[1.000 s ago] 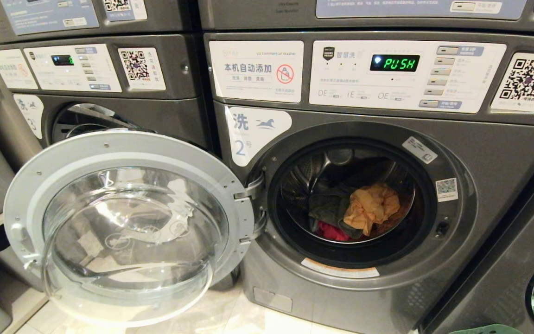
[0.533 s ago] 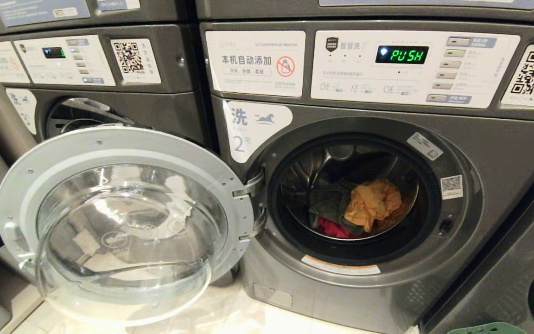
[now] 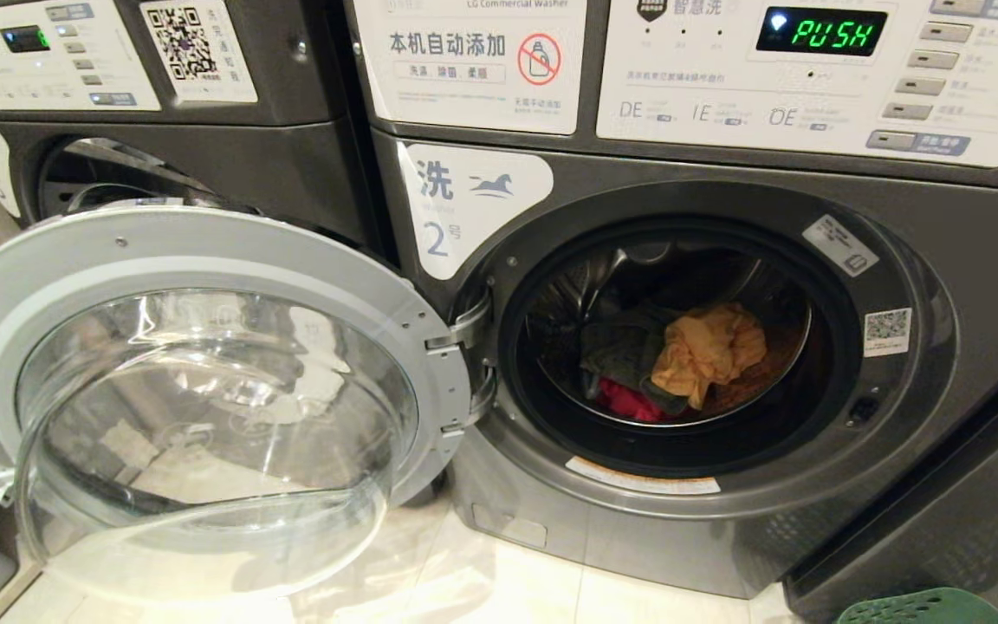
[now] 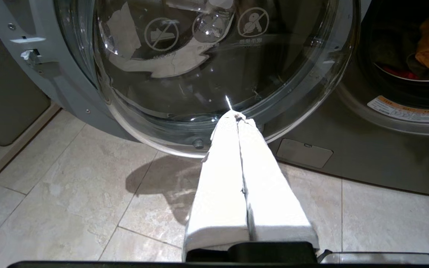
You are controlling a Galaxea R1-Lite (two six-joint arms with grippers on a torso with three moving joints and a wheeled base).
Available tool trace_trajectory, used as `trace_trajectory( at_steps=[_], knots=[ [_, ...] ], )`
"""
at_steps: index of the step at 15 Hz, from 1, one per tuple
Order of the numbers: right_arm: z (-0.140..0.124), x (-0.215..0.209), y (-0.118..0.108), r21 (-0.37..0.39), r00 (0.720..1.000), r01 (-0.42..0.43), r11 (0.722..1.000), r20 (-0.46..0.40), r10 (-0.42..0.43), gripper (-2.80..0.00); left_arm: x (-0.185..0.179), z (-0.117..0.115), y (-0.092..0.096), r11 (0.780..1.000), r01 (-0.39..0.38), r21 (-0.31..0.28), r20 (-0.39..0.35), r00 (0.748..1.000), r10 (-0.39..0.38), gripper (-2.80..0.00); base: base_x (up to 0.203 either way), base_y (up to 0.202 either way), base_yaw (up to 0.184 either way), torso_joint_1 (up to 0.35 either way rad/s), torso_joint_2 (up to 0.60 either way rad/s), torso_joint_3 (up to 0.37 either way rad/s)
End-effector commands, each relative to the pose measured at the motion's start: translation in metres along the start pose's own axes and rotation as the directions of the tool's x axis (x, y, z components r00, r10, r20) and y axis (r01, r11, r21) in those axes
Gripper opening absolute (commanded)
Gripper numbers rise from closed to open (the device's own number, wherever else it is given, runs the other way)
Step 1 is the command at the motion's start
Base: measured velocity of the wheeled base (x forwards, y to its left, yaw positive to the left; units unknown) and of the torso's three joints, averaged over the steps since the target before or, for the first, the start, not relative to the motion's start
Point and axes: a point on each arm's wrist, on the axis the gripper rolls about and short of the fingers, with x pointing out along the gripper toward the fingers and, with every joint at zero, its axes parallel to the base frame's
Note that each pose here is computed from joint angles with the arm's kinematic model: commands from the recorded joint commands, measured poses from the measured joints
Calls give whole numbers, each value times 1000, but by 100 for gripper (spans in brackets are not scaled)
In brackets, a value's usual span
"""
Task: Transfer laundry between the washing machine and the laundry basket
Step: Pick a cloth and place it into the basket
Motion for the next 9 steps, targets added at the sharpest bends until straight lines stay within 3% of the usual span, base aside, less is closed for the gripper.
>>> trace_trajectory(
  at_steps=[1,9],
  knots=[
    [0,0,0,0,1000,-1,1000,-1,1,-280,0,0,0,1000,-1,0,-1,1000,1,-280,0,0,0,3,3,-189],
    [0,0,0,-3,1000,-2,1000,-1,2,-280,0,0,0,1000,-1,0,0,1000,1,-280,0,0,0,5,4,-165]
  ],
)
